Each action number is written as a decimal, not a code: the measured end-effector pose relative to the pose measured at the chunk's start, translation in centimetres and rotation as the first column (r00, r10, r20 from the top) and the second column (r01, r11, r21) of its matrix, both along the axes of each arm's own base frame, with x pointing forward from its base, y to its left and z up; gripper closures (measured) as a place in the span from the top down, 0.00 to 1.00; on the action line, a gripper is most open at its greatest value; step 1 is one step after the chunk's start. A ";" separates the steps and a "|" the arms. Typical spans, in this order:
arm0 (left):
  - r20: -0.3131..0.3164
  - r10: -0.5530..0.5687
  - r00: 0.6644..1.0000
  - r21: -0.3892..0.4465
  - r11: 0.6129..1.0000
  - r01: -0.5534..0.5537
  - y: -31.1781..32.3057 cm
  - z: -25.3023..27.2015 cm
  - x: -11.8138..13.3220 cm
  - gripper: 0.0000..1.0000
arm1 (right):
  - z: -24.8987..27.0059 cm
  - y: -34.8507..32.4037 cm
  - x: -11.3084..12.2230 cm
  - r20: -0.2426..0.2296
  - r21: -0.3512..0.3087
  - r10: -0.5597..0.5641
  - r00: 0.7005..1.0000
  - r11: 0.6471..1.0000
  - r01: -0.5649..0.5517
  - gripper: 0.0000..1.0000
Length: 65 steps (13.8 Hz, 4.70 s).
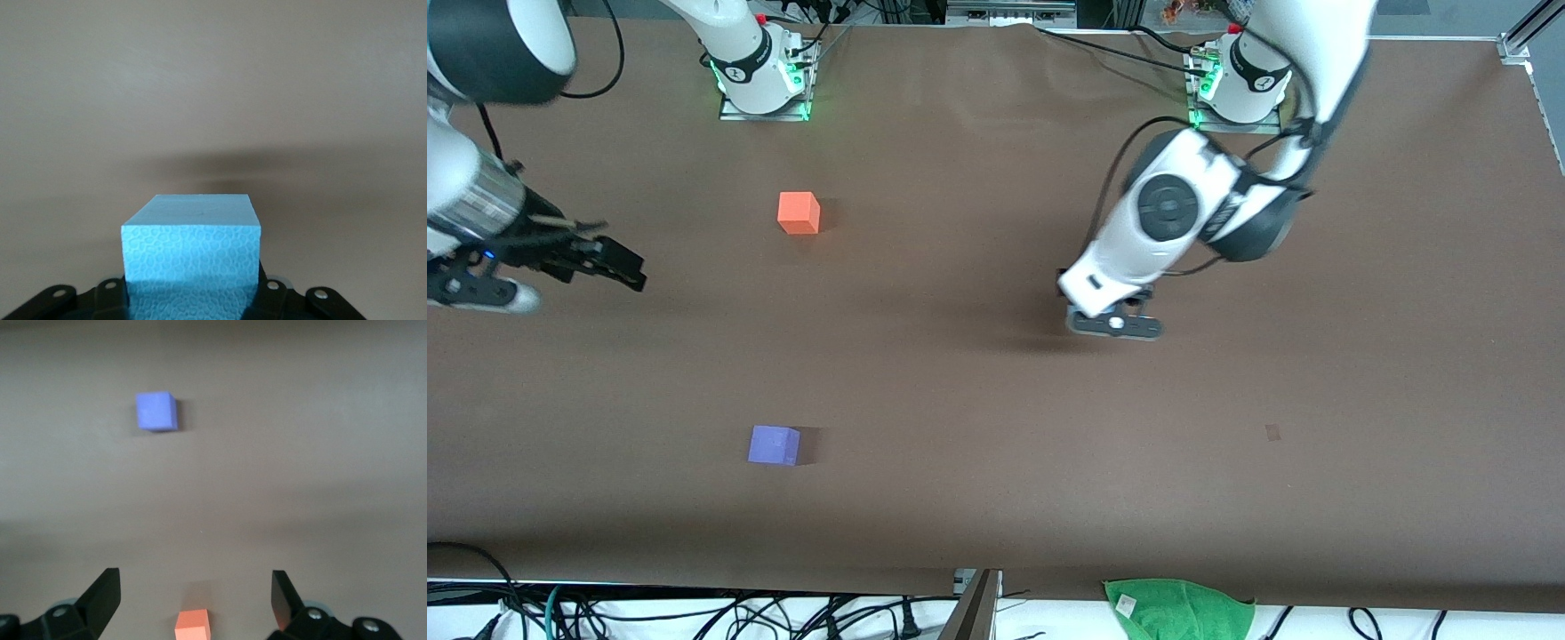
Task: Place blue block between orange and purple blocks
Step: 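Carry the blue block toward the table middle while the right gripper approaches, then grasp the blue block with the right gripper while the left gripper releases, then carry the blue block with the right gripper between the orange and purple blocks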
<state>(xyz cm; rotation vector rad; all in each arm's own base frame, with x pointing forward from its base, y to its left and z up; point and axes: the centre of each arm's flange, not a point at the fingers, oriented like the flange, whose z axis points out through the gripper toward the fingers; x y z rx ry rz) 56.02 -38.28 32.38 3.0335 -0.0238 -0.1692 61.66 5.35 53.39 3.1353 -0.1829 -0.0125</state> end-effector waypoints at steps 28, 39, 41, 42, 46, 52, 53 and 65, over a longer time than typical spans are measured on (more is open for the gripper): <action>0.123 0.191 0.974 0.165 0.964 -0.210 13.4 17.7 4.9 1.00 | -14.5 28.0 -1.9 -0.079 0.048 -0.062 0.995 0.997 0.066 1.00; 0.029 -0.008 1.000 0.132 0.991 0.004 31.9 25.4 3.3 1.00 | -32.3 49.0 -8.7 0.006 0.032 -0.044 0.999 0.999 0.044 1.00; 0.027 0.006 1.000 0.138 0.990 -0.009 33.6 26.2 1.2 1.00 | -33.5 49.2 -9.1 0.027 -0.006 -0.008 1.000 1.000 0.008 1.00; 0.022 0.019 1.000 0.133 0.991 -0.021 34.5 26.3 0.3 1.00 | -33.6 49.2 -9.2 0.031 -0.014 -0.001 1.000 1.000 0.001 1.00; 0.040 0.041 0.998 0.095 0.994 -0.045 35.8 26.3 -0.9 1.00 | -34.4 49.0 -9.2 0.029 -0.029 0.007 1.000 1.000 -0.006 0.95; 0.050 0.018 0.999 0.094 0.995 -0.023 34.4 26.5 -1.1 1.00 | -33.7 46.7 -7.0 0.032 -0.051 0.032 0.999 0.998 -0.031 0.59; 0.049 0.020 0.999 0.094 0.995 -0.024 34.5 26.5 -1.1 1.00 | -32.9 44.9 -5.7 0.005 -0.074 0.044 0.999 0.996 -0.043 0.59; 0.024 0.020 1.000 0.097 0.995 -0.022 34.5 26.2 -1.4 1.00 | -32.5 9.1 -1.8 -0.094 -0.048 0.055 0.994 0.997 -0.060 0.58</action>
